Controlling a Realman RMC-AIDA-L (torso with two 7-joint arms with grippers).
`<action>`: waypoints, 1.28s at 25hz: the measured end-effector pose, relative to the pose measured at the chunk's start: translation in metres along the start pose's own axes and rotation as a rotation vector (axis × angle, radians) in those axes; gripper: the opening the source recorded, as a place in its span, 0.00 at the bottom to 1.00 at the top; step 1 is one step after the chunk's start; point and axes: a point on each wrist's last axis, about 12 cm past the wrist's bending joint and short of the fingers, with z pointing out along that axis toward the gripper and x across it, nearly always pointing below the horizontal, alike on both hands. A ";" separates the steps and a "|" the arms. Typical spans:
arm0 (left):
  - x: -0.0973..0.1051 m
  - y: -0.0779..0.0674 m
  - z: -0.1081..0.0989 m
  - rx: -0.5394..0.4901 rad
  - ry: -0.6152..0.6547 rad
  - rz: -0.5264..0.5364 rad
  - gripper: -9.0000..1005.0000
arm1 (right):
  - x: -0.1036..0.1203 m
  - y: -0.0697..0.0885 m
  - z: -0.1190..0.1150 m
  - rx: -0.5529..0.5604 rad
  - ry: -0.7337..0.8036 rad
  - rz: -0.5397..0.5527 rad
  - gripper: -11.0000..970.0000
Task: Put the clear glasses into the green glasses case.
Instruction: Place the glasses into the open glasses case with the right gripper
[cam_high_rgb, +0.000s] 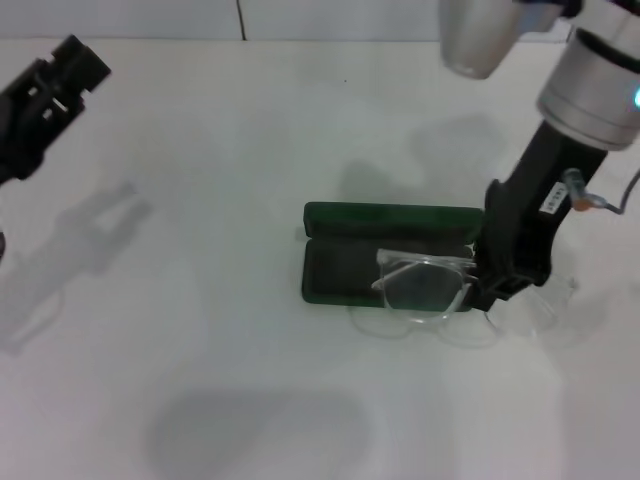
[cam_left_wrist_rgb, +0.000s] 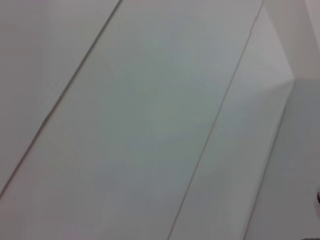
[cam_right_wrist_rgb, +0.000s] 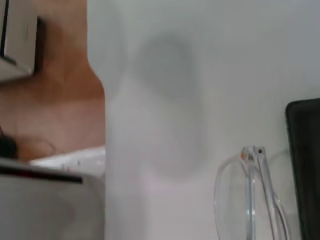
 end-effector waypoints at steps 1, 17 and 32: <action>0.002 -0.001 0.000 0.001 0.008 0.002 0.49 | -0.004 -0.001 0.002 0.003 0.016 -0.018 0.12; 0.029 -0.014 -0.016 -0.033 0.032 0.051 0.49 | -0.039 -0.021 0.043 0.204 0.174 -0.209 0.12; 0.028 -0.013 -0.018 -0.039 0.031 0.060 0.49 | -0.045 -0.022 0.049 0.207 0.083 -0.134 0.12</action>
